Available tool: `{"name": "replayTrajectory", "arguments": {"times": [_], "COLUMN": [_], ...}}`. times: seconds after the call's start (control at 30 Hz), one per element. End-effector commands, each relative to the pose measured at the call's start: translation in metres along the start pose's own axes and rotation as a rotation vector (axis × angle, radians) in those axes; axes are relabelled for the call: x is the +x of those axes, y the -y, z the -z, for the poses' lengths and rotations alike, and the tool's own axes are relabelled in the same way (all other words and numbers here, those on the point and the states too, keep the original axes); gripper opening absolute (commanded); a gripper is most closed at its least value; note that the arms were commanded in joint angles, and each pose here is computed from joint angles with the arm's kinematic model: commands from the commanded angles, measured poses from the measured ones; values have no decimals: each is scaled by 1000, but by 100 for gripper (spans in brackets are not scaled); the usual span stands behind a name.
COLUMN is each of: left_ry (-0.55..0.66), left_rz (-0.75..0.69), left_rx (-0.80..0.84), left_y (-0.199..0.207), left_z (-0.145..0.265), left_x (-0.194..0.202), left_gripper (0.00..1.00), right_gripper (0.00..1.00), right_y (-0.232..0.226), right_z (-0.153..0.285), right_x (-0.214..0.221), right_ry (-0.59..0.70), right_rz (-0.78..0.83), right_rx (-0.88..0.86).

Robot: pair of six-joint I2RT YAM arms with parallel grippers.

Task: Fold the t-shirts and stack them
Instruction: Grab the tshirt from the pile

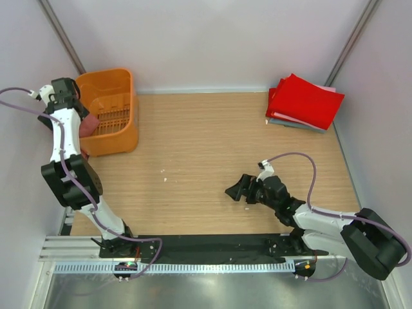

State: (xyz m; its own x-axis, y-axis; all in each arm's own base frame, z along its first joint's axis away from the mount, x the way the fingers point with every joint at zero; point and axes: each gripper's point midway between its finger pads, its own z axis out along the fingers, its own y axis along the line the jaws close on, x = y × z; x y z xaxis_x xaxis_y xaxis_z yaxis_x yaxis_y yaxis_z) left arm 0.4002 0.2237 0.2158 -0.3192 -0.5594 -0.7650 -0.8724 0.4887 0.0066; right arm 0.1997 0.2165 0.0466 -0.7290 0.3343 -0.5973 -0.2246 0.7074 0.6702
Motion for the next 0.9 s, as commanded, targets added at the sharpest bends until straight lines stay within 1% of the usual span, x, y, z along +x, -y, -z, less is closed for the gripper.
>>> {"name": "replayTrajectory", "arguments": {"times": [0.0,0.03,0.1,0.2,0.23,0.27,0.3,0.33,0.37,0.43,0.47,0.5,0.57,0.6,0.63,0.67,0.7,0.73,0.77,0.8,0.83,0.87], "left_ry": [93,76,87,75,56,32,43,42,35,34,50,86,165,217,259,312,326,353,407,420,517,572], "left_rz": [57,49,64,54,48,43,53,50,42,53,65,85,95,112,106,123,127,136,183,182,235,259], "left_rx": [-7,-12,-2,-30,-49,-64,-58,-62,-55,-40,-20,6,82,140,219,283,376,474,591,713,814,874], "left_y": [3,5,10,14,10,10,13,13,16,21,26,28,50,57,82,91,106,121,126,138,129,125], "left_z": [-3,-9,-9,-18,-23,-34,-34,-37,-40,-37,-29,-13,17,46,71,101,126,157,198,230,278,305], "left_x": [-29,-25,-36,-41,-40,-35,-42,-44,-42,-48,-55,-67,-84,-99,-105,-123,-130,-138,-162,-167,-192,-202], "left_gripper": [93,93,93,91,90,86,81,72,45,4,0,0,0,0,0,0,0,0,0,0,0,0], "right_gripper": [100,100,100,100,100,100,100,100,100,100,100,100,100,100,100,100,100,100,100,100,100,100], "right_y": [-12,-10,-10,-8,-8,-8,-6,-7,-8,-8,-8,-6,-6,-5,-6,-6,-5,-5,-6,-5,-6,-6], "right_z": [-7,-9,-10,-12,-13,-14,-14,-15,-17,-20,-21,-22,-23,-24,-23,-23,-23,-22,-22,-21,-20,-19], "right_x": [-10,-9,-9,-8,-8,-7,-5,-5,-4,-3,-1,1,0,0,-1,0,-2,-1,-2,-1,-2,-3], "right_ry": [15,10,7,-4,-5,-10,-21,-24,-35,-54,-63,-73,-71,-69,-65,-64,-57,-58,-55,-56,-52,-46], "right_rz": [2,0,-6,-8,-9,-8,-8,-4,0,1,2,2,-2,-4,-3,-7,-6,-6,-7,-5,-5,-6], "right_rx": [-22,-15,-9,4,5,8,15,14,10,14,17,24,26,30,28,29,31,30,29,28,25,23]}}
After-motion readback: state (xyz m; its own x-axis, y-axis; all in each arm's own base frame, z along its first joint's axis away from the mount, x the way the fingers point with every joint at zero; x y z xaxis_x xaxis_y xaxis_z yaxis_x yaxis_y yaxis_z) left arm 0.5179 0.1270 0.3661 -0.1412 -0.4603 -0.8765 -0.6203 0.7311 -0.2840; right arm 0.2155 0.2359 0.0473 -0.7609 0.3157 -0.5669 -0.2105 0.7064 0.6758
